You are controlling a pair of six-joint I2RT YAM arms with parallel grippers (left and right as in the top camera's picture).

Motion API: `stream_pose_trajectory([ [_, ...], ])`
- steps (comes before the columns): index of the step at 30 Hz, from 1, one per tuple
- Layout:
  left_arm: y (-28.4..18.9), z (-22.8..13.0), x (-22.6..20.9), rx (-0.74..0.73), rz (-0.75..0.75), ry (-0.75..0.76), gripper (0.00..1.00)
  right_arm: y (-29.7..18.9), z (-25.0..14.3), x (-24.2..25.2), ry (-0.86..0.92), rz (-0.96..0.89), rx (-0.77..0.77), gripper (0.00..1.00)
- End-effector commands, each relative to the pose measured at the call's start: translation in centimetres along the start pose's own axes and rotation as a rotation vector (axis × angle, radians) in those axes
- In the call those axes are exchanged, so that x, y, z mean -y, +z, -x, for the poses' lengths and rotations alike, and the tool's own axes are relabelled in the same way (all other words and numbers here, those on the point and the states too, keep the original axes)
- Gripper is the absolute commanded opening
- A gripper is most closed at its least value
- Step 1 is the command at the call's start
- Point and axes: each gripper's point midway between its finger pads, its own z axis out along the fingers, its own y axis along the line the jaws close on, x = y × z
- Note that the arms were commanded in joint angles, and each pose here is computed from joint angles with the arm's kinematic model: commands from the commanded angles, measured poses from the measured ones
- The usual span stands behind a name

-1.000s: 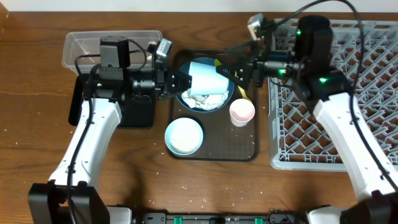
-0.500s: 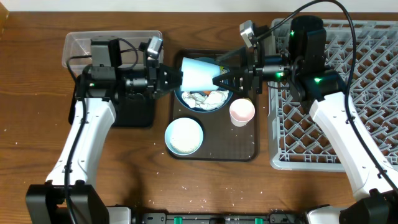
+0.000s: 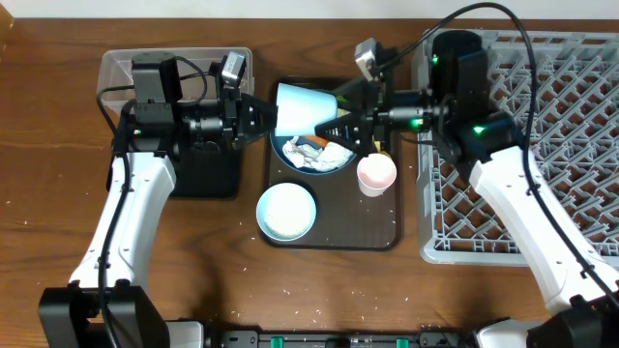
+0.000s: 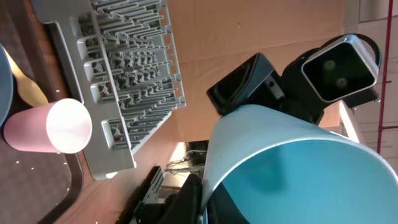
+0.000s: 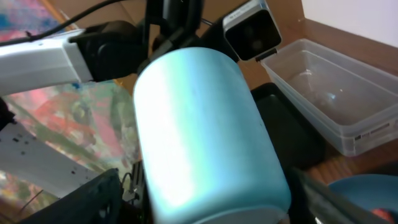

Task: Sort waste into correct bins and load items into the dishwasher rack
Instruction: 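Carry the light-blue cup with the right gripper and place it in the rack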

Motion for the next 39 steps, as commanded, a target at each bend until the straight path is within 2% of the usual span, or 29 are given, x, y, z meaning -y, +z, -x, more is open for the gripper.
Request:
stream_pose_trajectory([
  [1, -0.1, 0.0, 1.2, -0.009, -0.019, 0.023, 0.06, 0.7, -0.8, 0.6, -0.006, -0.018, -0.015, 0.80],
  [9, -0.1, 0.1, 1.2, -0.008, -0.017, 0.023, 0.06, 1.4, -0.7, -0.1, -0.045, 0.003, -0.017, 0.74],
  [17, -0.1, 0.0, 1.2, -0.009, -0.017, 0.024, 0.06, 1.5, -0.2, -0.3, -0.076, 0.008, -0.002, 0.50],
  [19, -0.1, 0.1, 1.2, -0.008, -0.017, 0.028, 0.13, 1.5, -0.2, -0.3, -0.076, 0.008, -0.002, 0.47],
  [23, -0.1, 0.1, 1.2, -0.008, -0.017, 0.031, 0.25, 0.9, 0.3, 0.2, -0.086, -0.005, 0.015, 0.44],
  [30, -0.1, 0.0, 1.2, -0.008, -0.017, 0.031, 0.26, -2.8, 2.0, 3.2, -0.002, -0.098, 0.090, 0.43],
  [36, -0.1, 0.0, 1.2, -0.008, -0.017, 0.046, 0.27, -8.2, 2.8, 6.9, 0.130, -0.219, 0.167, 0.48],
  [39, -0.1, 0.1, 1.1, -0.003, -0.011, 0.061, 0.27, -10.9, 3.0, 8.4, 0.188, -0.267, 0.208, 0.47],
])
